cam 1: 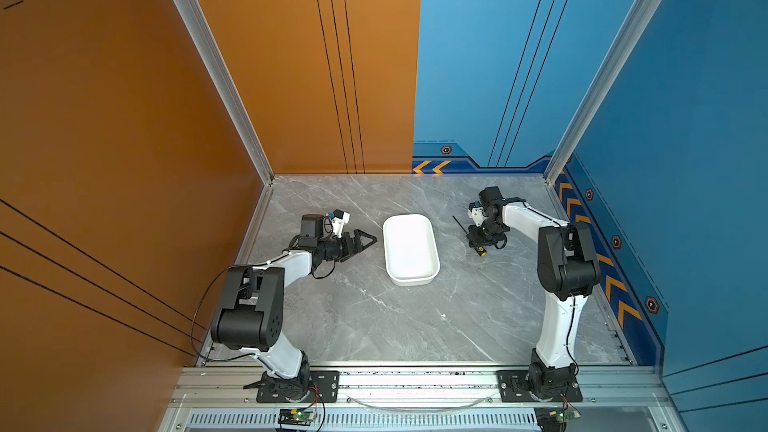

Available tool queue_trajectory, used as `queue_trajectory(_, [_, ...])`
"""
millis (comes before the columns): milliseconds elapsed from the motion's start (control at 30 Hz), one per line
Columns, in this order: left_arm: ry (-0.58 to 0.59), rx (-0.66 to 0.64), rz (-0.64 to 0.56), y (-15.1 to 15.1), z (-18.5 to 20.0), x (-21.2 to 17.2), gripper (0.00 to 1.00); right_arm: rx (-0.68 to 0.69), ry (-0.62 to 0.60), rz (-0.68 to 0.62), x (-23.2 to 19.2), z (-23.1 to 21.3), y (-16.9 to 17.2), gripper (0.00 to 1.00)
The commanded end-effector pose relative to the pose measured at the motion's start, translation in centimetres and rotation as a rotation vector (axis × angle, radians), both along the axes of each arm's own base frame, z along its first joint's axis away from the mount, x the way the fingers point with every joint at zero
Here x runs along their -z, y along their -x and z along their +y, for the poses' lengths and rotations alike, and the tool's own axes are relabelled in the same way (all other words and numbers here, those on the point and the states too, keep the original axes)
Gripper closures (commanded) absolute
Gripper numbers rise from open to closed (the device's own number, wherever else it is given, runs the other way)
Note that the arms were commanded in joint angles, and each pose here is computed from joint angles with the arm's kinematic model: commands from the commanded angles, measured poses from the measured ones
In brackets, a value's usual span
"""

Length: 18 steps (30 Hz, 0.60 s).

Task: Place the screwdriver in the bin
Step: 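Close the right gripper on the screwdriver handle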

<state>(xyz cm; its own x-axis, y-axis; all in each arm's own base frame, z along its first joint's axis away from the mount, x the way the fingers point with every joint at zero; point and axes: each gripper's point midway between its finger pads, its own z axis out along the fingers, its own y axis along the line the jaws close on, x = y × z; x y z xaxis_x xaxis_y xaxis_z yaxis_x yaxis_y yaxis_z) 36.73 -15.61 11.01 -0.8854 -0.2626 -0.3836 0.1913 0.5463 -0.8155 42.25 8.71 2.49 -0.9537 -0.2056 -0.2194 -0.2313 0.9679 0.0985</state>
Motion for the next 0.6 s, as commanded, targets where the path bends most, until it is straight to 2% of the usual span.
queue_trajectory(0, [0.014, 0.021, -0.016, -0.2, -0.1, -0.5, 0.02, 0.017, 0.003, 0.040, 0.3, 0.1, 0.5, 0.73])
queue_trajectory(100, [0.017, 0.023, -0.017, -0.3, -0.1, -0.6, 0.02, 0.060, -0.011, 0.050, 0.4, 0.1, 0.5, 0.80])
queue_trajectory(233, [0.017, 0.024, -0.017, -0.2, -0.1, -0.7, 0.02, 0.140, -0.058, 0.076, 0.5, 0.3, 0.7, 0.99])
queue_trajectory(400, [0.018, 0.025, -0.018, -0.3, -0.2, -0.7, 0.02, 0.194, -0.120, 0.074, -0.8, 1.3, 0.9, 1.00])
queue_trajectory(567, [0.017, 0.024, -0.023, -0.3, -0.1, -0.8, 0.02, 0.254, -0.184, 0.001, -5.2, 2.8, 0.7, 1.00])
